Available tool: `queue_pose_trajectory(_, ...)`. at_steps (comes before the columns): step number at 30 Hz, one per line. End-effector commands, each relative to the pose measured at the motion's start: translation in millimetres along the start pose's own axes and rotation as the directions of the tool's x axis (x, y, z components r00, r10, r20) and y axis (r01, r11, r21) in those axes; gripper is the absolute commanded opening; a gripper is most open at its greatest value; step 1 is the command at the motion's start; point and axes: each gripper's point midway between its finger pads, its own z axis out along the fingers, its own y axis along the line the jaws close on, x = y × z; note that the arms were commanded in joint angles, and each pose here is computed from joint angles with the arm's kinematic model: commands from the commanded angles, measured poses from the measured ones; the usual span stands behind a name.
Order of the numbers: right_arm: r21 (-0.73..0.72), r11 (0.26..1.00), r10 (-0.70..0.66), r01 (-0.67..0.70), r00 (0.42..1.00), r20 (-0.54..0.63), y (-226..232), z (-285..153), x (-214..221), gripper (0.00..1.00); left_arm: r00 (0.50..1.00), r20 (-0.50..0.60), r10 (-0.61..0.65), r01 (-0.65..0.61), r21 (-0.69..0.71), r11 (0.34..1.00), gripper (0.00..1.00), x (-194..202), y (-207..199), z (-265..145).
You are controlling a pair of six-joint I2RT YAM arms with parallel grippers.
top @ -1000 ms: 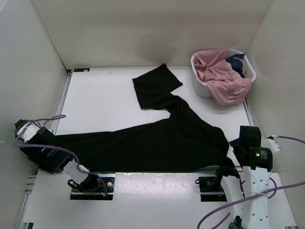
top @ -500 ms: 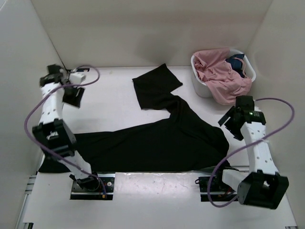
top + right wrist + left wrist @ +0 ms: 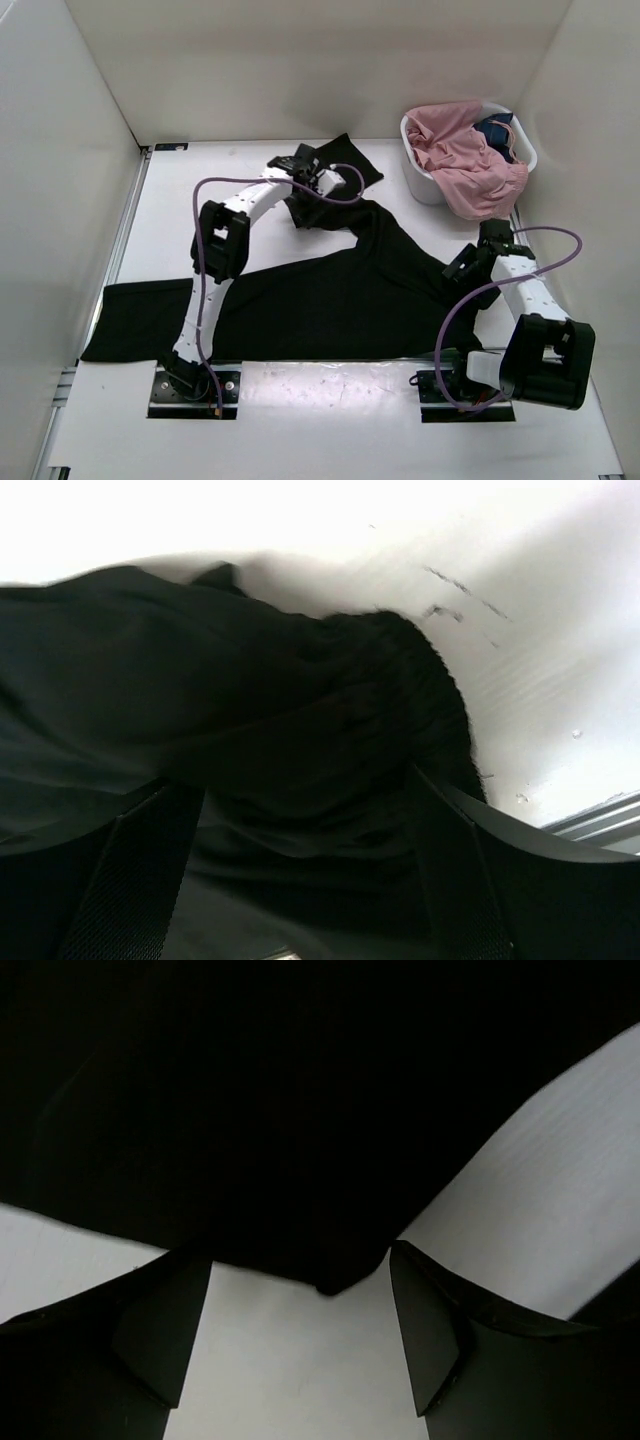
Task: Fold and stack the trousers
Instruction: Flatten the trousers out
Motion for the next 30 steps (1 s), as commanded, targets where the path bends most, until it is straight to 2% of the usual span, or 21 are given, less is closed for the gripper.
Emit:
queue_pose_trajectory(1,0.041,0.997,0.061,-0.061,0.998,0.009,-10,14,5,0.84,0.995,0.096,0.015,-0.006,-0.099,0.995,0.83,-27,24,-6)
queue_pose_trajectory(3,0.062,0.993,0.099,-0.098,0.995,-0.010,-14,22,9,0.80,0.998,0.048,0.036,-0.032,-0.091,0.995,0.83,-22,10,20)
queue_pose_trajectory(5,0.096,0.988,0.129,-0.124,0.991,-0.045,-20,30,16,0.70,0.999,0.013,0.044,-0.042,-0.117,0.992,0.77,-16,10,32)
queue_pose_trajectory(6,0.094,0.988,0.129,-0.124,0.990,-0.057,-18,33,17,0.66,0.999,-0.014,0.041,-0.043,-0.123,0.991,0.51,-8,10,39)
queue_pose_trajectory(7,0.094,0.988,0.129,-0.124,0.990,-0.057,-18,33,17,0.57,0.998,-0.047,0.030,-0.035,-0.126,0.991,0.34,3,8,46)
queue_pose_trajectory(8,0.116,0.986,0.128,-0.121,0.990,-0.058,-22,36,17,0.51,0.997,-0.071,0.028,-0.037,-0.132,0.991,0.20,11,8,48)
queue_pose_trajectory(9,0.124,0.985,0.127,-0.121,0.991,-0.045,-22,36,12,0.44,0.994,-0.111,0.015,-0.031,-0.148,0.989,0.14,28,11,43)
queue_pose_trajectory(10,0.124,0.986,0.111,-0.107,0.993,-0.029,-21,34,6,0.31,0.992,-0.127,0.014,-0.032,-0.140,0.990,0.14,36,7,39)
queue_pose_trajectory(13,0.120,0.991,0.063,-0.059,0.998,-0.031,-19,34,1,0.12,0.984,-0.180,0.014,-0.030,-0.090,0.996,0.14,76,-14,15)
queue_pose_trajectory(17,0.043,0.998,-0.055,0.055,0.998,-0.019,2,29,-7,0.06,0.965,-0.249,0.078,-0.063,0.069,0.996,0.14,124,-67,-23)
queue_pose_trajectory(18,0.039,0.995,-0.094,0.095,0.995,-0.021,2,28,-6,0.06,0.956,-0.269,0.113,-0.071,0.160,0.985,0.31,135,-88,-34)
queue_pose_trajectory(21,0.033,0.985,-0.169,0.168,0.985,0.016,11,20,-14,0.11,0.957,-0.228,0.177,-0.120,0.243,0.963,0.62,133,-106,-67)
queue_pose_trajectory(24,0.037,0.976,-0.217,0.215,0.976,0.029,11,11,-22,0.15,0.983,-0.113,0.147,-0.128,0.167,0.978,0.71,93,-80,-97)
queue_pose_trajectory(25,0.034,0.974,-0.225,0.224,0.974,0.037,12,9,-23,0.15,0.995,-0.010,0.094,-0.093,0.102,0.990,0.80,62,-51,-114)
queue_pose_trajectory(27,0.033,0.972,-0.234,0.233,0.971,0.040,14,4,-27,0.18,0.993,0.115,0.015,-0.017,0.009,1.000,0.81,28,-10,-128)
queue_pose_trajectory(28,0.028,0.970,-0.243,0.242,0.969,0.050,14,1,-28,0.20,0.984,0.162,-0.081,0.085,-0.023,0.996,0.81,21,18,-134)
queue_pose_trajectory(29,0.021,0.968,-0.250,0.249,0.966,0.070,17,-3,-32,0.22,0.969,0.221,-0.112,0.128,-0.061,0.990,0.85,1,44,-138)
queue_pose_trajectory(30,0.014,0.968,-0.251,0.251,0.966,0.057,17,-4,-29,0.23,0.959,0.245,-0.144,0.167,-0.076,0.983,0.85,-6,61,-137)
